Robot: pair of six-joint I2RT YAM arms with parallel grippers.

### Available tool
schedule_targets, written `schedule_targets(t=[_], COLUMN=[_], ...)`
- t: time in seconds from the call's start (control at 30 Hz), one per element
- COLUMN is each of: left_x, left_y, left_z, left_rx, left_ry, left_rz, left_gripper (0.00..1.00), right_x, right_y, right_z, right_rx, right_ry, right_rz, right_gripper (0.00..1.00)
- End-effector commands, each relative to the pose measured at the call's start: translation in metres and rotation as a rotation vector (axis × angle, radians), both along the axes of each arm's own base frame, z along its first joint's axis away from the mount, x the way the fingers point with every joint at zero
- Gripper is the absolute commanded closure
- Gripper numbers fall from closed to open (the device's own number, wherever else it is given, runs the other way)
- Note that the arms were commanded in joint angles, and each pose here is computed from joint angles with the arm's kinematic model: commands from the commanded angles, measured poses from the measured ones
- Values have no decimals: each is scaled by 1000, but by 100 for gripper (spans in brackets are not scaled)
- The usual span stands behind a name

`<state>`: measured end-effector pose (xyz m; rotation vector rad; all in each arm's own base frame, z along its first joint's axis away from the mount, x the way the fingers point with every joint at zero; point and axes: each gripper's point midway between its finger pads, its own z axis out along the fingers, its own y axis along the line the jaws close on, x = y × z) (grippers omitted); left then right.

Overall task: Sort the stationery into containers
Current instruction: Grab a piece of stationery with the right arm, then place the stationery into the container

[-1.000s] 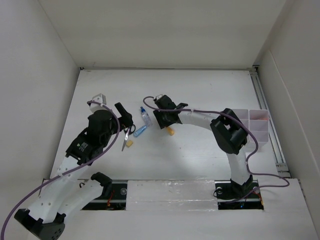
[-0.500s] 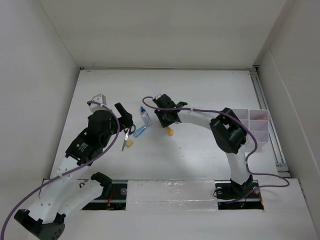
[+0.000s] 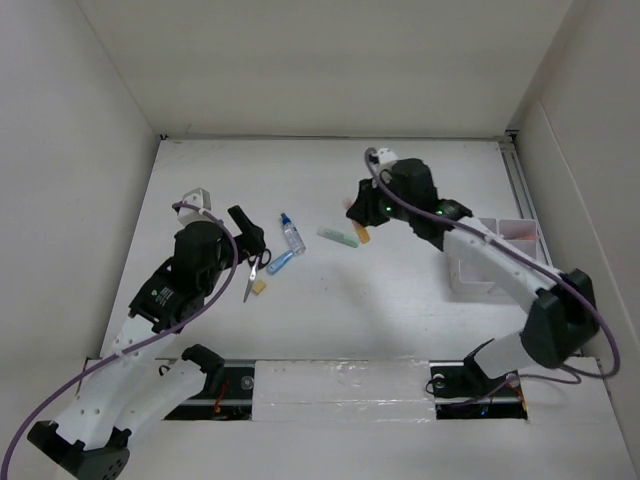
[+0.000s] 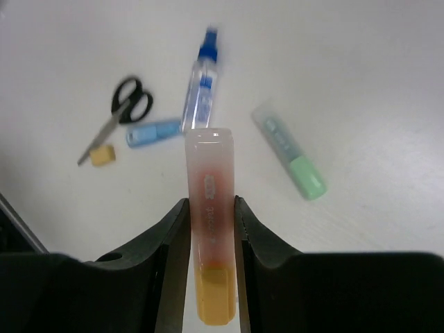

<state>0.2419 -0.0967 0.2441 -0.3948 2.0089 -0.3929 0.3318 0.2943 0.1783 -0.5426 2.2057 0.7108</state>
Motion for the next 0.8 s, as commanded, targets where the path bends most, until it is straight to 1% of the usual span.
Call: schedule_targets(t=[0.0, 0.03, 0.07, 0.1, 0.13, 0.17, 0.2, 0.23, 0.27, 0.3, 0.37, 0.4, 0.47, 0.5, 0.53, 0.6, 0.63, 0.73, 0.77], left_x=[1, 1, 1, 1, 1, 1, 1, 1, 1, 0, 0, 0, 0, 0, 0, 0, 0, -1, -1], left_y=[1, 1, 1, 1, 1, 1, 1, 1, 1, 0, -1, -1, -1, -1, -1, 0, 0, 0, 0], left_z=[18, 18, 18, 18, 18, 18, 18, 18, 18, 18, 18, 18, 18, 18, 18, 13, 13, 16, 16], left_rx=[-21, -21, -21, -21, -21, -21, -21, -21, -21, -25, -25, -25, -25, -25, -25, -20, -20, -25, -25], left_ry=[-61, -61, -61, -61, -61, -61, -61, -61, -61, -59, -59, -59, -59, -59, -59, -51, -51, -59, -59], left_rz=[-2, -2, -2, -2, -2, -2, -2, -2, -2, -11, -11, -11, -11, -11, -11, -11, -11, -11, -11], left_gripper=[0, 0, 0, 0, 0, 0, 0, 0, 0, 0, 0, 0, 0, 0, 0, 0, 0, 0, 0], right_x=[3, 8, 25, 39, 32, 45, 46, 39, 36, 31, 16, 9, 4, 4, -1, 1, -3, -4, -12], right_y=[-12, -25, -53, -92, -95, -136, -161, -190, -211, -250, -282, -301, -320, -327, -344, -358, -373, -391, -401], right_z=[86, 97, 101, 125, 131, 140, 140, 155, 159, 152, 155, 147, 148, 139, 141, 132, 132, 113, 110], right_rx=[223, 234, 214, 233, 271, 269, 283, 333, 388, 367, 438, 396, 380, 346, 345, 315, 304, 215, 165], right_ry=[-210, -245, -305, -376, -369, -416, -432, -468, -469, -493, -503, -507, -522, -507, -519, -509, -522, -501, -504], right_rz=[-5, -76, -203, -401, -416, -602, -725, -866, -986, -1179, -1363, -1464, -1547, -1579, -1649, -1699, -1745, -1826, -1887], right_gripper=[100, 100, 100, 100, 100, 100, 100, 100, 100, 100, 100, 100, 100, 100, 100, 100, 100, 100, 100])
